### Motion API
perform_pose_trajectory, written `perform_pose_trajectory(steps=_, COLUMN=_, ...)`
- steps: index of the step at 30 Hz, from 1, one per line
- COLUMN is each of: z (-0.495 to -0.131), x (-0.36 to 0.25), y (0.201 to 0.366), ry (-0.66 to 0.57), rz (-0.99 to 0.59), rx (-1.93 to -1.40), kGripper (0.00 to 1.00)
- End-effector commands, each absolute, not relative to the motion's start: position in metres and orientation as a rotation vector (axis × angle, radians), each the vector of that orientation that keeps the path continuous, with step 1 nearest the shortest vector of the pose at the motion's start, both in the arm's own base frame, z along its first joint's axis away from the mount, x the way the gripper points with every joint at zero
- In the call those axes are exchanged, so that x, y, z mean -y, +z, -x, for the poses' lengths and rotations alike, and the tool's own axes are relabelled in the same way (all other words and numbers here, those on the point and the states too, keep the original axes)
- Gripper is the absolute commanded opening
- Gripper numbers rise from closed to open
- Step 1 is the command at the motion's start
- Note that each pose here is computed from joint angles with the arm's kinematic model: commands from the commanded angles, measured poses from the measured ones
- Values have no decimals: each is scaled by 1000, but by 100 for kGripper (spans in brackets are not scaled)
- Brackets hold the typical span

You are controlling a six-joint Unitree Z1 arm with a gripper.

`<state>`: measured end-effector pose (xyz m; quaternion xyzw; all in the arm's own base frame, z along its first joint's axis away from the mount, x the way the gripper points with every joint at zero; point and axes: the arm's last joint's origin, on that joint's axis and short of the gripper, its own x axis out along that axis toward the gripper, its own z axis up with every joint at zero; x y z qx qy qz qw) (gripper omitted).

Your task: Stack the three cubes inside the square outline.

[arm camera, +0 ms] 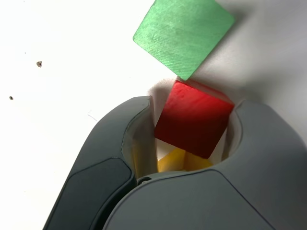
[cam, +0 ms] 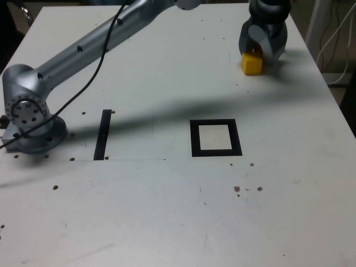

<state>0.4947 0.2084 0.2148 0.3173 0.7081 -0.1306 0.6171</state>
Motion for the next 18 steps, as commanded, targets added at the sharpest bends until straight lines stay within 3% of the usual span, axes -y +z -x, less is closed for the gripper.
perform_pose_trajectory(steps=1, z=-495, x=-208, y=216, ry=-295, rz=-731, rx=-1619, kGripper=51)
perform_pose_trajectory(steps=11, z=-491, x=-207, y=237, ry=-273, rz=-745, rx=-1590, kGripper=51)
perform_pose_trajectory(steps=18, z=-490, x=-206, y=239, ry=-273, rz=-746, rx=-1588, kGripper=45)
